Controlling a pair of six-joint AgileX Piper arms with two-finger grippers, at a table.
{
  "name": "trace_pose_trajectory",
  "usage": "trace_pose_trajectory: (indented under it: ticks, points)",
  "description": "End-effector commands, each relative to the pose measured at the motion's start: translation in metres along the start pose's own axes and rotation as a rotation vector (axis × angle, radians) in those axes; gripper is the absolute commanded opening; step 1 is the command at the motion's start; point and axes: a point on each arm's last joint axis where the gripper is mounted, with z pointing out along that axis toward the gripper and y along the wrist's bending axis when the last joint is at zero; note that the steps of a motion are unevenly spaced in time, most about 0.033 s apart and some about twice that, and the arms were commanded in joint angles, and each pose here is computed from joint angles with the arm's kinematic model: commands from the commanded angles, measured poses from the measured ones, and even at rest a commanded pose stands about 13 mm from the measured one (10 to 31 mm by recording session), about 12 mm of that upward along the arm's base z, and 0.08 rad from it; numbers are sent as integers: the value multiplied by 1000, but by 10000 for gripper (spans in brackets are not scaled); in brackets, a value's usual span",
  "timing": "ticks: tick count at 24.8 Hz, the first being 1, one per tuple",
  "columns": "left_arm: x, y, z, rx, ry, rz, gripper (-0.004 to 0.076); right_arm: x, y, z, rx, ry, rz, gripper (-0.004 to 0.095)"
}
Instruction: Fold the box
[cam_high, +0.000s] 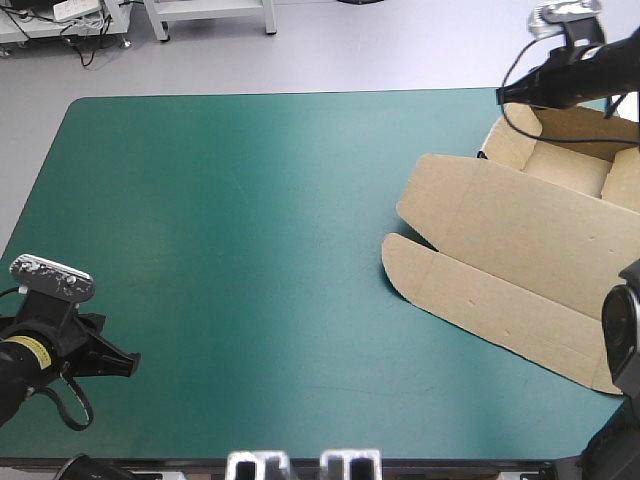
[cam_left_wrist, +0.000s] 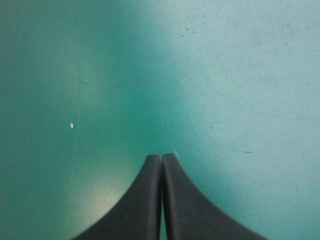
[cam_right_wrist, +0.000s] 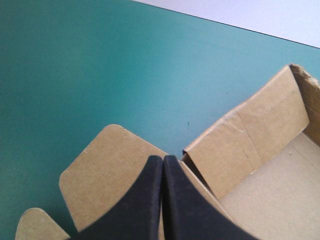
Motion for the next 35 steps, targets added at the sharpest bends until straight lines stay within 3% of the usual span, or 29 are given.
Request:
trace_pose_trajectory:
  ticks: [1, 5, 8, 13, 21, 27, 32, 35]
  points:
    - [-4, 0, -5, 10, -13, -6, -7, -7, 49, -32, 24, -30, -126, -19]
    - [-4, -4, -5, 49, -10, -19, -8, 9, 96, -30, -7, 44, -259, -19]
    - [-4, -5, -5, 69, -8, -25, -10, 46, 116, -29, -16, 160, -332, -19]
    - [-4, -8, -5, 103, -17, -36, -10, 114, 117, -48, -28, 274, -320, -19]
    - [-7, -13, -4, 152, -23, -28, -10, 200, 120, -116, 39, 55, -239, -19]
    - [-6, -18, -5, 208, -16, -19, -10, 233, 114, -115, 102, 107, -161, -19]
    - [-4, -19, -2, 211, 4, 13, -10, 245, 115, -106, 83, 145, -154, -19]
    - [4, -22, 9, 214, 56, 42, -10, 245, 120, -107, 27, 140, -177, -19]
